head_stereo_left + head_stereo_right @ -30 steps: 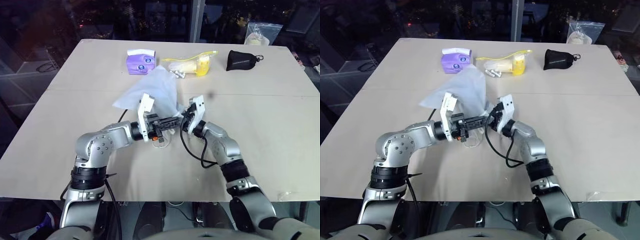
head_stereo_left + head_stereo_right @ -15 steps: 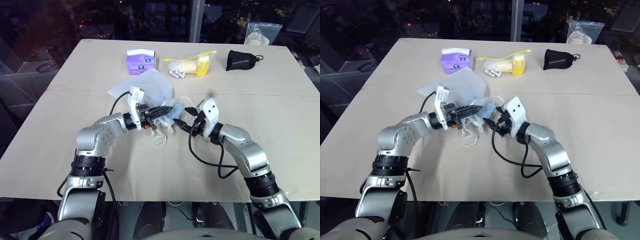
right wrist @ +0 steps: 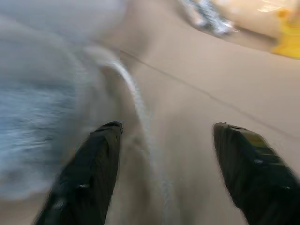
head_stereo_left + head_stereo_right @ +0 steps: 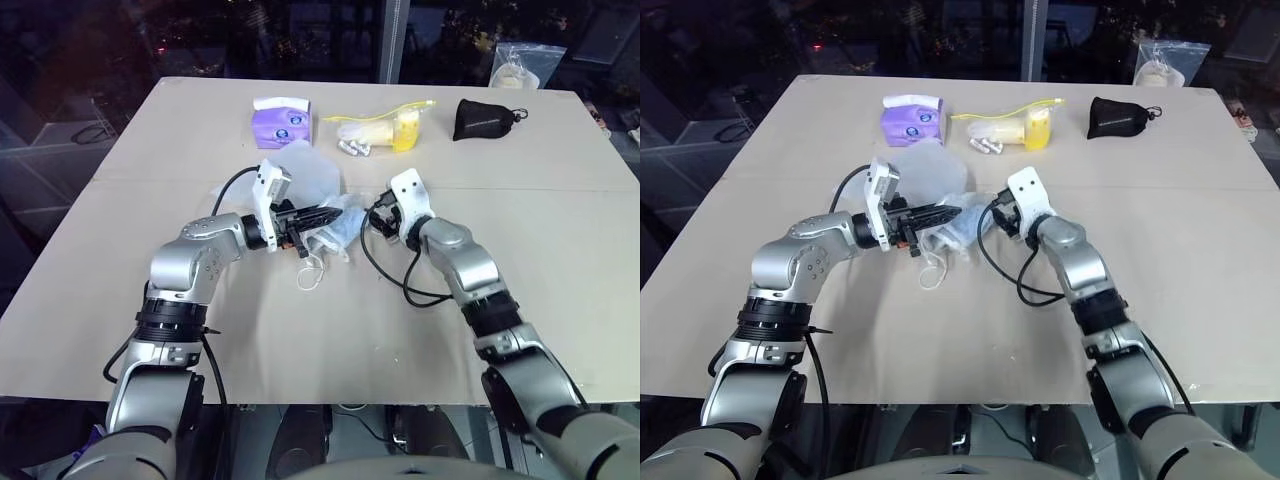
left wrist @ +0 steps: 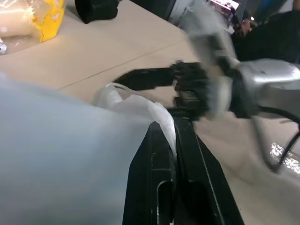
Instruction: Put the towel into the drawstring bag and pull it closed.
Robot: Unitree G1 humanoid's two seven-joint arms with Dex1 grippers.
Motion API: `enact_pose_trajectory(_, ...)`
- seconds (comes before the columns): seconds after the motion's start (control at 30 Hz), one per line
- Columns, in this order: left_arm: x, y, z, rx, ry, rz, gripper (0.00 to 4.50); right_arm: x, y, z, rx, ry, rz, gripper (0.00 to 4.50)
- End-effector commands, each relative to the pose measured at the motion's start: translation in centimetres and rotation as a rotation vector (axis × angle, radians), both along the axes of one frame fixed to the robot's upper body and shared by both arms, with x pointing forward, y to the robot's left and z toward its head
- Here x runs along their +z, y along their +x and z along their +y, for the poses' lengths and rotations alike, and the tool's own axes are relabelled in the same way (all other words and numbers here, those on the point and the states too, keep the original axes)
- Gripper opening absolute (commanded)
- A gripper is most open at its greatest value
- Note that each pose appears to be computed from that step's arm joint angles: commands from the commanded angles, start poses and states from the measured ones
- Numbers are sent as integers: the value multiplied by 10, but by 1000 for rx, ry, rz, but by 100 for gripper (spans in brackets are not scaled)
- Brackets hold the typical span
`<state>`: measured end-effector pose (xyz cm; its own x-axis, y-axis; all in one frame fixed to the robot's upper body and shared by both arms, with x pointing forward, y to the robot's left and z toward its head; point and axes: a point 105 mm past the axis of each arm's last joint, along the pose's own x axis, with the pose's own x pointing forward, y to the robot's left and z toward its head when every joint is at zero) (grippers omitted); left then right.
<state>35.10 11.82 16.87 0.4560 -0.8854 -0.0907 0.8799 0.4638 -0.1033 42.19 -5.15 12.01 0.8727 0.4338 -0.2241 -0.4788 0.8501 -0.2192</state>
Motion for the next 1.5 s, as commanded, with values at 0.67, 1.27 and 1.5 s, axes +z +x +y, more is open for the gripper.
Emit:
enact_pose_trajectory(0.67,30,-67,70,-104,-3,81,305,41,-31,5,34,142,-98,0)
enact_pose_trajectory(1.27,-100,-41,11,376,172,46,305,49,-46,10,109,173,-81,0)
enact_pose_trajectory(1.5,-102,-32,15,503,166,-4,41,52,-46,8,91,173,-90,0)
